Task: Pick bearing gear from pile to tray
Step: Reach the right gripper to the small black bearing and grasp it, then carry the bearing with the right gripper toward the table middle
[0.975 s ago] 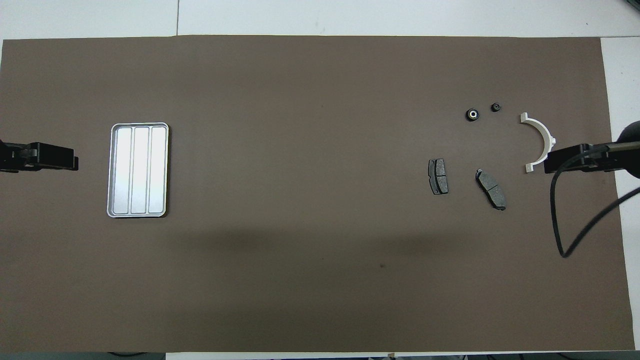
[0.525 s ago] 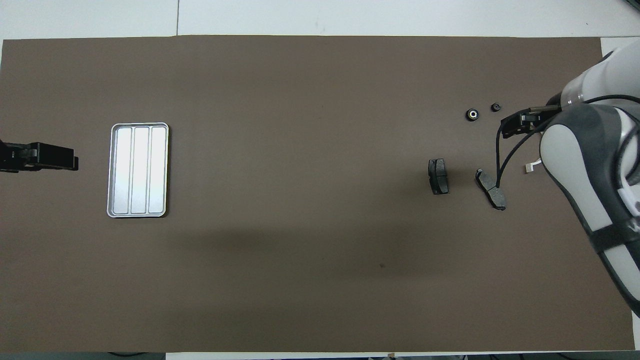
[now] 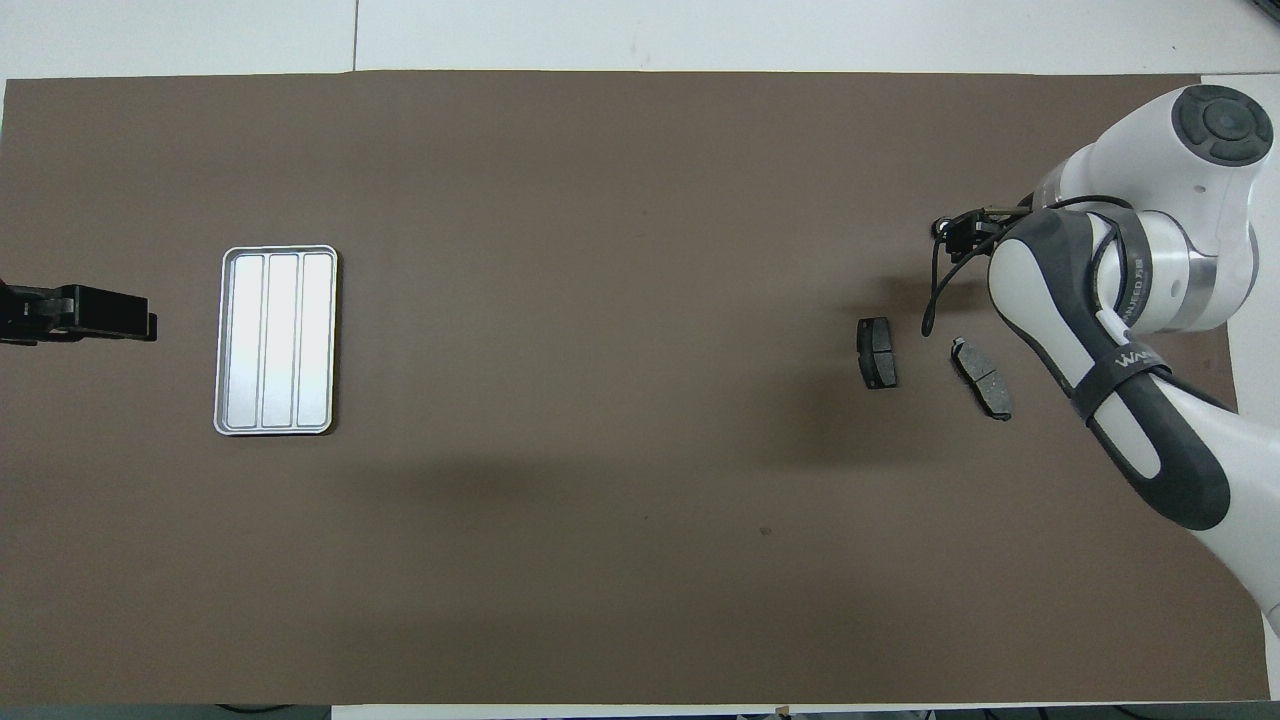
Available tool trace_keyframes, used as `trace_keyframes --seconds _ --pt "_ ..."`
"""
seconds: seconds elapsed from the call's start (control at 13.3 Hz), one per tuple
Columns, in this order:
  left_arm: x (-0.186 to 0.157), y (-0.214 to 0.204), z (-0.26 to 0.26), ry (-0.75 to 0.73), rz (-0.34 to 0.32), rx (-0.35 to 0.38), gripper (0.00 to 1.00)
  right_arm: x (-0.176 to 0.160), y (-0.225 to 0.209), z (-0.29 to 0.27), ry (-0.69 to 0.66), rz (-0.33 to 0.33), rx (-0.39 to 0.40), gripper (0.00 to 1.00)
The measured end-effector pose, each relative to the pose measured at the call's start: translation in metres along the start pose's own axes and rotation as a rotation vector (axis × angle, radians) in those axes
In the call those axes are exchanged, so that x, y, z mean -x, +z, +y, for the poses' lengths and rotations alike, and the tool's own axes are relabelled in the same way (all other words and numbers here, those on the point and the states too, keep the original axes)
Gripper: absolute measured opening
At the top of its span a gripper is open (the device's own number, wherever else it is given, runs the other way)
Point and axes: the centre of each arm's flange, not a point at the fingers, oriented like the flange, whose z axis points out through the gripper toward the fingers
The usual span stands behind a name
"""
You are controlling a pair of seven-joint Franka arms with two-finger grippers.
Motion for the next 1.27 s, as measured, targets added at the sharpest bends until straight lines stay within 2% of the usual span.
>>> trace_keyframes --seconds 0.15,0.45,0.82,0.9,1.27 --pt "0.0 0.0 0.0 0.0 0.0 0.0 1.0 -0.008 0.016 -0.011 0.063 0.01 0.007 1.0" --pt "0.0 0.0 0.0 0.0 0.0 0.0 1.0 -0.021 0.046 -0.033 0.091 0.003 0.032 1.0" --pt "0.0 0.0 0.0 0.0 0.0 0.0 1.0 -0.039 0.056 -0.029 0.143 0.015 0.03 1.0" --pt "0.0 0.0 0.0 0.0 0.0 0.0 1.0 -0.04 0.057 -0.027 0.167 0.015 0.03 0.92" --pt "0.0 0.0 0.0 0.0 0.0 0.0 1.0 -0.042 0.059 -0.027 0.238 0.01 0.009 0.9"
